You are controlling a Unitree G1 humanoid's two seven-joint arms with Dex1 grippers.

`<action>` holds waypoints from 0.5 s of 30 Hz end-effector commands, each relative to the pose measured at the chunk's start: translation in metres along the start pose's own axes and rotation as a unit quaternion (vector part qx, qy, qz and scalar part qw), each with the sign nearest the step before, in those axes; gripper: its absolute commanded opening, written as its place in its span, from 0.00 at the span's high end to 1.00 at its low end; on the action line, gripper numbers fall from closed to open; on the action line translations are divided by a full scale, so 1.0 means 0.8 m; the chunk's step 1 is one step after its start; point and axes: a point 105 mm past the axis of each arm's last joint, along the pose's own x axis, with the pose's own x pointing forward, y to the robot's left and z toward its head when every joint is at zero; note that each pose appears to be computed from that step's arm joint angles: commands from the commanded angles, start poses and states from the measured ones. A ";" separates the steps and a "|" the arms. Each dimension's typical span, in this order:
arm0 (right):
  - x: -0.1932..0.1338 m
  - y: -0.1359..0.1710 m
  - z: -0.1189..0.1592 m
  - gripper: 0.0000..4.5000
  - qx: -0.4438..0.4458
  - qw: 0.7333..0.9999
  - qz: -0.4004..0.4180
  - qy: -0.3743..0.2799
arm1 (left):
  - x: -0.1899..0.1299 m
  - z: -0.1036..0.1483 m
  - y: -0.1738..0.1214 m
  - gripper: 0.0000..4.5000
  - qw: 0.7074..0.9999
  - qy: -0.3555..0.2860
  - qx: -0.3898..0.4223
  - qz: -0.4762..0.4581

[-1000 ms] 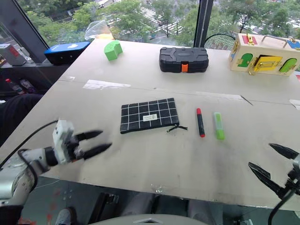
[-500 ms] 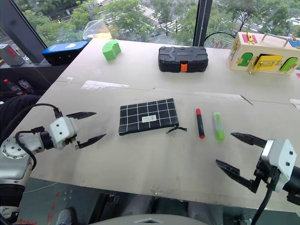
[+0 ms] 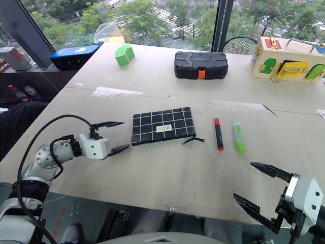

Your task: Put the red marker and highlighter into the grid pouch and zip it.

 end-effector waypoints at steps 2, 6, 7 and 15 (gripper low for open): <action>0.012 0.010 0.021 0.00 -0.022 0.999 0.009 -0.024 | 0.042 0.003 -0.012 0.06 1.000 0.001 0.022 -0.021; 0.020 0.012 0.027 0.00 -0.020 0.999 0.006 -0.034 | 0.065 0.010 -0.015 0.40 0.998 -0.013 0.037 -0.044; 0.021 0.012 0.029 0.00 -0.019 0.999 0.006 -0.035 | 0.068 0.012 -0.015 0.52 0.998 -0.018 0.038 -0.047; 0.049 0.003 0.040 0.00 -0.016 0.998 -0.035 -0.054 | 0.092 0.040 0.009 0.99 0.997 -0.073 0.011 -0.018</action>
